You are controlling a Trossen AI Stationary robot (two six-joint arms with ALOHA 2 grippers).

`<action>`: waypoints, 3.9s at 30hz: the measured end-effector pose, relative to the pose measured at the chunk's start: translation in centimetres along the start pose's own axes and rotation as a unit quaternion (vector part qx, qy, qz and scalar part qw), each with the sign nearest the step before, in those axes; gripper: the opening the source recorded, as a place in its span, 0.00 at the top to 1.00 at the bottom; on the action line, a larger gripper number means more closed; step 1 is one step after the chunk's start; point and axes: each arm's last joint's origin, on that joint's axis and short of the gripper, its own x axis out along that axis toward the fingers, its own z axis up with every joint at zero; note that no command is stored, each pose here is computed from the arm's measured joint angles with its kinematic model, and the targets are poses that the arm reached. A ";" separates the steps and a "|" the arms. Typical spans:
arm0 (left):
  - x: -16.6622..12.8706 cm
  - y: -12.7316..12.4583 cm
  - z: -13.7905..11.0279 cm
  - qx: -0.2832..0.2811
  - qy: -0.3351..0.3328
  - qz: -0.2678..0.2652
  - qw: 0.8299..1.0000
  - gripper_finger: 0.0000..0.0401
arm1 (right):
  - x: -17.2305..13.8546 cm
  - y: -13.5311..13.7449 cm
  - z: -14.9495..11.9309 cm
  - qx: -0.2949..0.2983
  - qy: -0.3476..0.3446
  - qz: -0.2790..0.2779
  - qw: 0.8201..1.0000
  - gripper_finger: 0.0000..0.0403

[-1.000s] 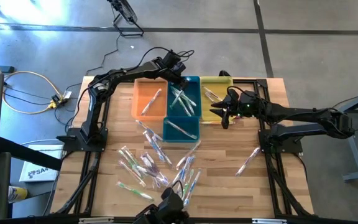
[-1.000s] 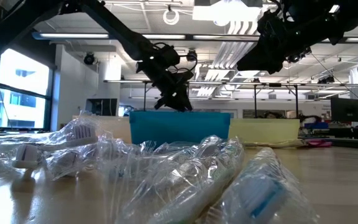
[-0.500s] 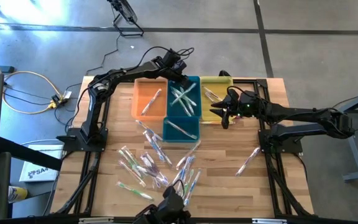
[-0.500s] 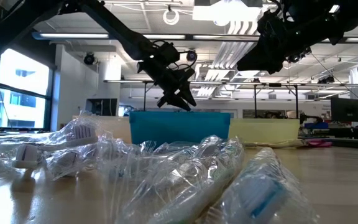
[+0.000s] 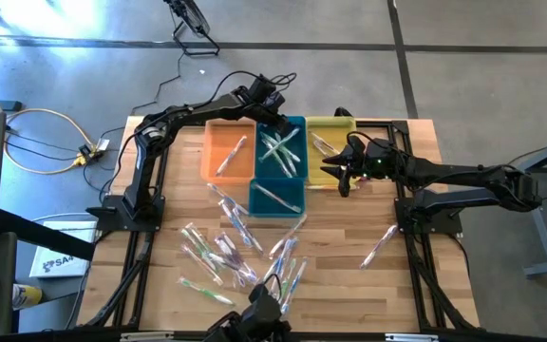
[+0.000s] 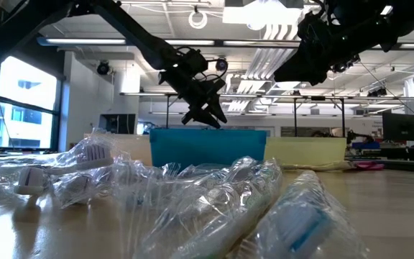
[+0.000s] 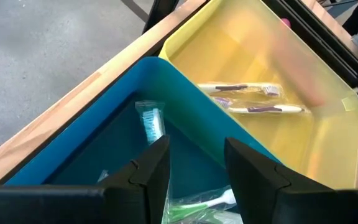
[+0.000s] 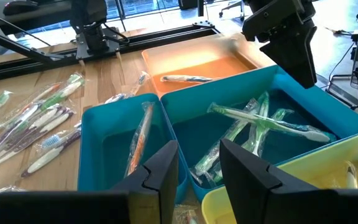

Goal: Pick & Place Toothbrushes
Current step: Put the blue toothbrush into the orange bin

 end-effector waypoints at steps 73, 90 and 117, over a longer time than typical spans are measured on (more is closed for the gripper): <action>-28.2 -8.0 -22.4 0.299 -0.302 -0.166 0.890 0.63 | 0.0 0.0 0.3 0.017 -0.017 0.002 1.000 0.72; -29.6 -7.7 -23.8 0.305 -0.296 -0.180 0.887 0.63 | 0.0 0.0 0.4 0.017 -0.019 0.002 1.000 0.72; -29.1 -7.4 -24.3 0.282 -0.254 -0.179 0.907 0.63 | 0.0 0.0 0.4 0.011 -0.020 0.004 1.000 0.72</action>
